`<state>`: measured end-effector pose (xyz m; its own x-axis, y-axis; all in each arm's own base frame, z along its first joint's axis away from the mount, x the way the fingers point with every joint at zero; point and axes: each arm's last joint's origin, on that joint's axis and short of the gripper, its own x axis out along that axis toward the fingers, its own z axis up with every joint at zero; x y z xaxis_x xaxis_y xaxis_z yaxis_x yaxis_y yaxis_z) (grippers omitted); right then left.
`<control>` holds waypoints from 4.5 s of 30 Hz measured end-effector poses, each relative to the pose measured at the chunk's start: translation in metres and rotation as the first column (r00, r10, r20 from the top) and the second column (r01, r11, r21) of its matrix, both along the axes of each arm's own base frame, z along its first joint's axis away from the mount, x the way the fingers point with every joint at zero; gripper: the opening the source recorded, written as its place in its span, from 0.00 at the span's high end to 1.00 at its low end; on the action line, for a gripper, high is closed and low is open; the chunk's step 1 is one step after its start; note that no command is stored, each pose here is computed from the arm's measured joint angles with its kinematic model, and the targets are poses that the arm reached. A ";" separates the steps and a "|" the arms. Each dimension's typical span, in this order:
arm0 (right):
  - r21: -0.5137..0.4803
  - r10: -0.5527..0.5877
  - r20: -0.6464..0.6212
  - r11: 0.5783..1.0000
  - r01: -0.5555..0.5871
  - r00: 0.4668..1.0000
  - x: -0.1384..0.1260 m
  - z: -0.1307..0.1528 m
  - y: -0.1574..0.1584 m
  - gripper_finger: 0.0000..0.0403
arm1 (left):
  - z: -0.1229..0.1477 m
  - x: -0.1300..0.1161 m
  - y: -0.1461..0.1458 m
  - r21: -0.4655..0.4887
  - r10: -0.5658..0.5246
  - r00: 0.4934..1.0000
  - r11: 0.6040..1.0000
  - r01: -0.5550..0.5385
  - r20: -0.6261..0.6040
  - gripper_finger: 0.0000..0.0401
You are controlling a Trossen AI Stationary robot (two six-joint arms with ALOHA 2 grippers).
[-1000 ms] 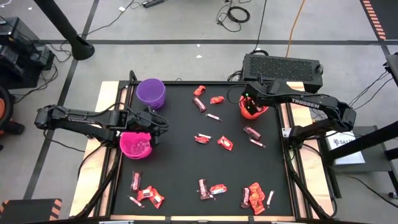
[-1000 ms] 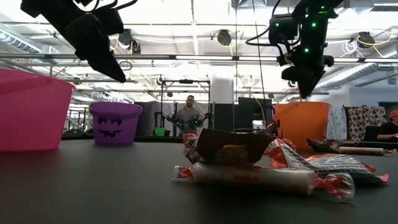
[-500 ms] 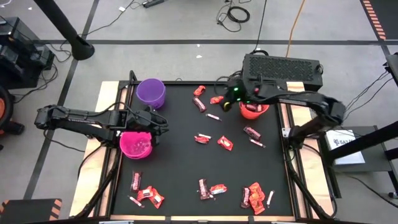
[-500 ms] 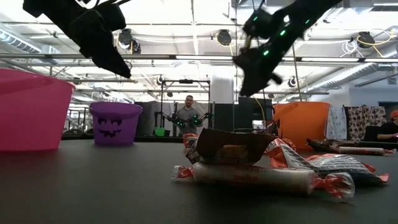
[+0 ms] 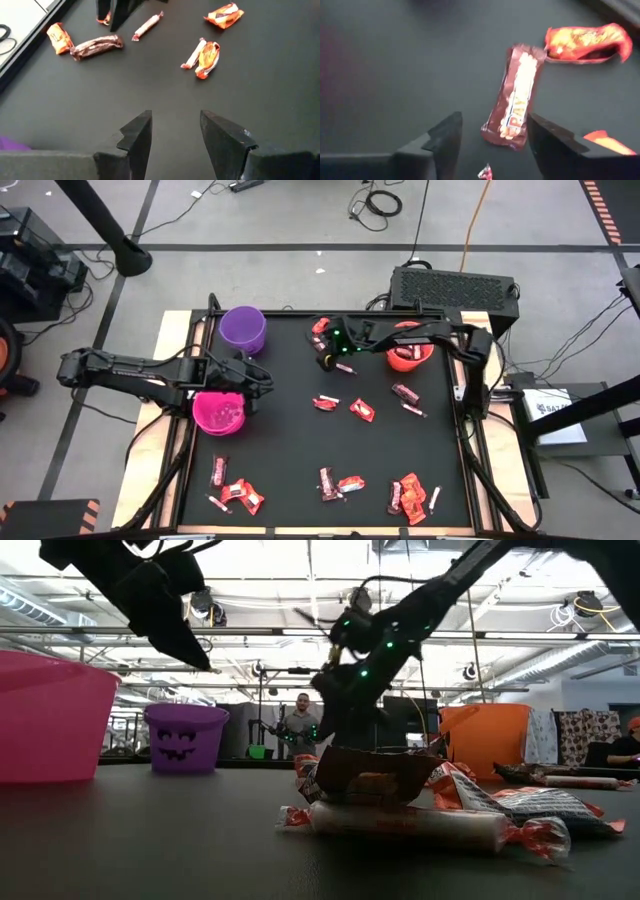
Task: Sort candy by brand, put in halloween buckets
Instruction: Put the brown candy into the orange bucket
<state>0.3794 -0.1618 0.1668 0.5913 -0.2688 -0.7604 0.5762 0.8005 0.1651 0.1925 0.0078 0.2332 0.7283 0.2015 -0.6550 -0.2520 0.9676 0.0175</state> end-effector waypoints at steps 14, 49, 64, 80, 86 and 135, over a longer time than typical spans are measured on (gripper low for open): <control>0.004 -0.070 -0.154 0.997 0.071 0.986 0.019 -0.034 -0.008 0.44 | -0.018 0.012 -0.002 -0.005 -0.009 0.995 1.000 0.009 -0.102 0.56; -0.074 -0.220 -0.408 0.975 0.208 0.886 -0.095 0.123 0.054 0.99 | -0.039 0.008 -0.037 0.112 -0.111 0.884 0.991 0.067 0.453 0.56; -0.130 -0.394 -0.669 0.897 0.422 0.630 -0.146 0.091 0.071 0.99 | -0.042 0.006 -0.051 0.097 -0.173 0.881 0.985 0.145 0.441 0.56; -0.121 -0.337 -0.668 0.929 0.350 0.663 -0.144 0.096 0.061 0.72 | -0.043 0.005 -0.051 0.116 -0.186 0.883 0.982 0.150 0.432 0.56; -0.054 -0.311 -0.594 0.936 0.349 0.742 -0.133 0.120 0.063 0.65 | -0.045 0.005 -0.051 0.119 -0.189 0.894 0.981 0.154 0.406 0.56; -0.342 0.927 -0.080 0.319 -0.884 0.365 -0.023 -0.054 0.297 0.65 | -0.046 0.005 -0.051 0.134 -0.227 0.892 0.973 0.189 0.390 0.56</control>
<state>0.3560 0.1349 0.1130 0.6757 0.3140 -0.6670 -0.5451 0.8219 -0.1654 0.1974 -0.0437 0.1869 0.9563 0.0609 -0.2858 -0.0493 0.9976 0.0478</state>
